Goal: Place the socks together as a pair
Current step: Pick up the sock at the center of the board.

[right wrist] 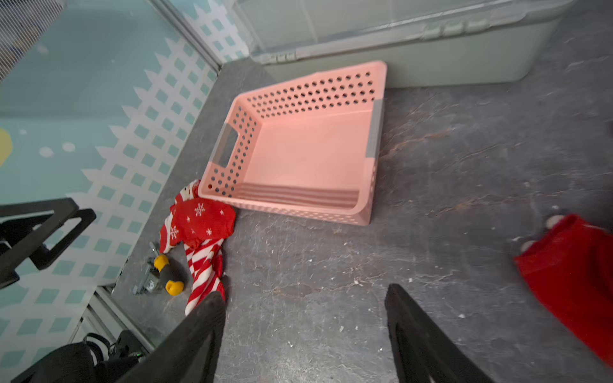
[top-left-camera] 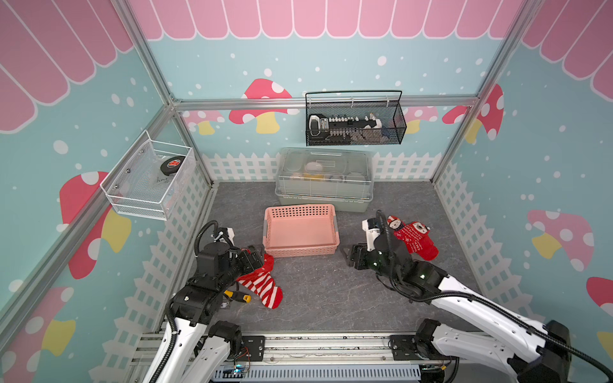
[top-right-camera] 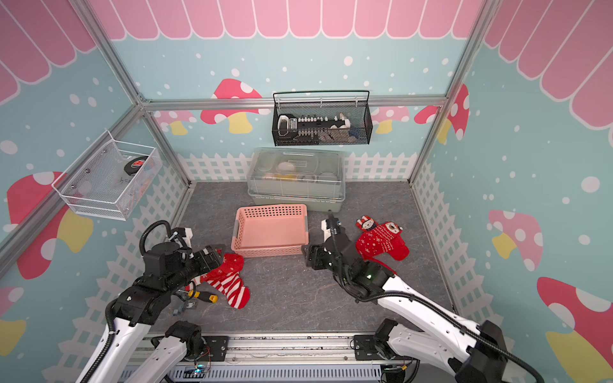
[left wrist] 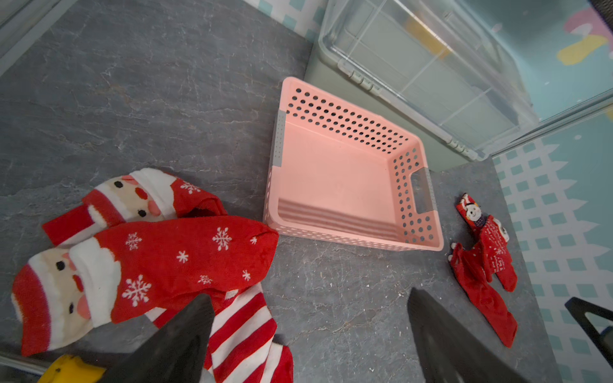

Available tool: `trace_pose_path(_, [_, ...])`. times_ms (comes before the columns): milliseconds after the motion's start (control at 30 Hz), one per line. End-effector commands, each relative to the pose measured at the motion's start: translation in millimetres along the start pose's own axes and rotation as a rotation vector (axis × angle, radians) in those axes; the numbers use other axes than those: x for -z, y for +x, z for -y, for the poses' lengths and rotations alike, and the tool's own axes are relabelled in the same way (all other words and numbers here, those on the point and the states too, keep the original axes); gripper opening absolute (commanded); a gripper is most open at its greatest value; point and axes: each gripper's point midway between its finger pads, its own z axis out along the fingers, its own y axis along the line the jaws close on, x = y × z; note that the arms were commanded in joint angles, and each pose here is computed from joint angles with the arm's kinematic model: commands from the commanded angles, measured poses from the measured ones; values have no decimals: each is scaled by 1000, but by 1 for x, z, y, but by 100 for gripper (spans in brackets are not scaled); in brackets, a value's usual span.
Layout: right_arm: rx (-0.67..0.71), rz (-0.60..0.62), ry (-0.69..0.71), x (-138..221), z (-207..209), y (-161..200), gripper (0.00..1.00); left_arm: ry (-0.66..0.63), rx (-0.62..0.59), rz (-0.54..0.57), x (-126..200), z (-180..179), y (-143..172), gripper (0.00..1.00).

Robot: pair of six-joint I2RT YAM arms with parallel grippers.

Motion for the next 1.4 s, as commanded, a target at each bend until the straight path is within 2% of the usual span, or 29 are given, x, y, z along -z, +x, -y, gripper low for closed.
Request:
trace_pose_path(0, [-49,40,-8,-19,-22,10,75,-22,27,-47,-4,-3,5,92])
trace_pose_path(300, [-114,-41,-126,-70,-94,84,64,-102,72,-46,-8,-18,4,93])
trace_pose_path(433, [-130,-75,-130,-80,-111,107,57,-141,87,-24,-7,-25,1,93])
trace_pose_path(533, [-161,-91,-137,-88,-117,119,50,-151,97,-20,-8,-28,1,92])
trace_pose_path(867, [-247,-189,-199,-121,-144,165,40,-127,104,-74,-16,-23,8,88])
trace_pose_path(1033, [-277,-200,-199,-133,-154,179,36,-130,106,-79,-17,-23,9,87])
trace_pose_path(1367, [-312,-248,-87,-152,-134,212,36,-131,110,-92,-20,-23,11,81])
